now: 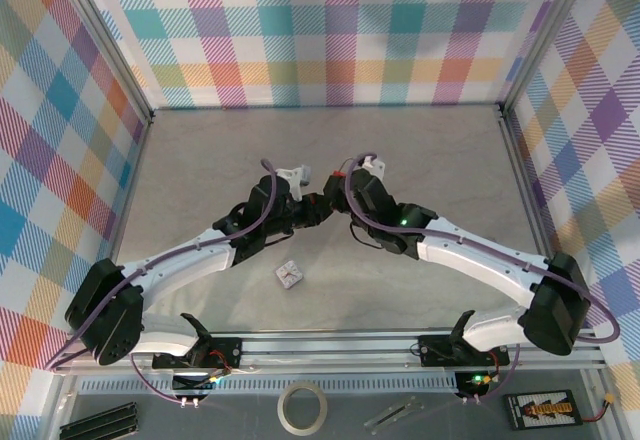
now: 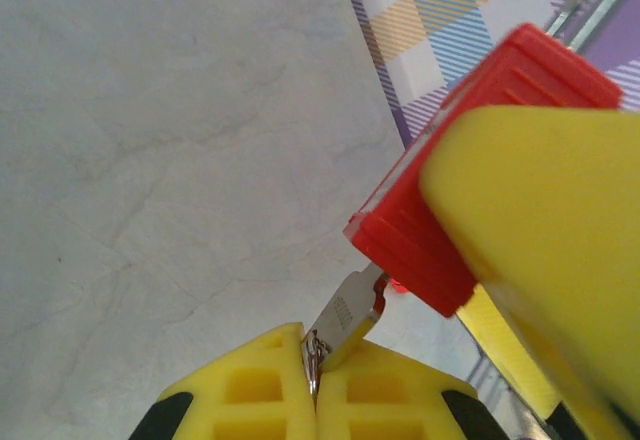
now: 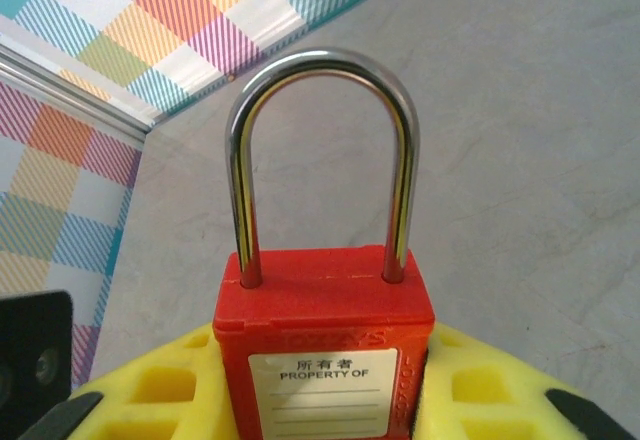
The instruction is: Unlock with the key
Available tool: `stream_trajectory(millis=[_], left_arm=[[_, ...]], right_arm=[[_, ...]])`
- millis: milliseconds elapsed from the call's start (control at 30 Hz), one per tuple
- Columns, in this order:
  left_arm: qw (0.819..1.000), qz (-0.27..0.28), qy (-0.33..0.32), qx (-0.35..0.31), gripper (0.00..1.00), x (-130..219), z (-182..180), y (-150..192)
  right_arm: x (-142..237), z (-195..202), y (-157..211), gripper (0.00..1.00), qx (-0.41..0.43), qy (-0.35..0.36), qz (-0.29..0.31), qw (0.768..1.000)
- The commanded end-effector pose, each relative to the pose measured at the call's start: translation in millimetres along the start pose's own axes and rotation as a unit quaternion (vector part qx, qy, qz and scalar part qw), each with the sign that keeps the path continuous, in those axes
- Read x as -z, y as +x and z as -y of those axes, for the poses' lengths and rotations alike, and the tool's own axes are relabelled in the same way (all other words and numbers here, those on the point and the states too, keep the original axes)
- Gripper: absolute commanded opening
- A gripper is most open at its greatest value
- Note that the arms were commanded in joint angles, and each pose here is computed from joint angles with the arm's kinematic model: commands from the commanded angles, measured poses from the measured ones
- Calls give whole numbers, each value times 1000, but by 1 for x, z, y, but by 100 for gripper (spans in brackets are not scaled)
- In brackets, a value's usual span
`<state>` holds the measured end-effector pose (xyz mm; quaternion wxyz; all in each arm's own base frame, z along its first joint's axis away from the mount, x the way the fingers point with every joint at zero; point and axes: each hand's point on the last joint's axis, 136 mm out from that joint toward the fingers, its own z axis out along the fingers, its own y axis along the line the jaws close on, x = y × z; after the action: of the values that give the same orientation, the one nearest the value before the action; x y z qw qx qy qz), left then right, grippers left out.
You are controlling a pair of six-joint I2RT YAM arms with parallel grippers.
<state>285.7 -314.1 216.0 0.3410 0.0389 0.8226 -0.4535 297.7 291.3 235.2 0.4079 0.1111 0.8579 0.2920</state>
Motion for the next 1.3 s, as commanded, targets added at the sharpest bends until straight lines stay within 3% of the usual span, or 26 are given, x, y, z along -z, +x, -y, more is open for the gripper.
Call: stream_trajectory(millis=[0,167,333,567,967,1167,1267], left_arm=[[937,239,192,-165,0,75,143,-91],[932,195,122,-280,0,48,144,-43],[920,188,79,-334,0,39,139,-27],[883,170,37,-437,0,29,146,2],[886,184,24,-426,1,39,133,2],[907,180,17,-381,43,56,104,0],[917,171,12,-361,55,63,88,5]], right_arm=[[16,44,131,0,36,44,-288,956],[11,40,128,0,10,36,-314,949],[7,42,126,0,-7,35,-321,946],[3,45,125,0,-18,36,-330,943],[2,54,125,0,-23,46,-328,943],[3,63,124,0,-22,58,-323,944],[3,67,123,0,-21,63,-321,945]])
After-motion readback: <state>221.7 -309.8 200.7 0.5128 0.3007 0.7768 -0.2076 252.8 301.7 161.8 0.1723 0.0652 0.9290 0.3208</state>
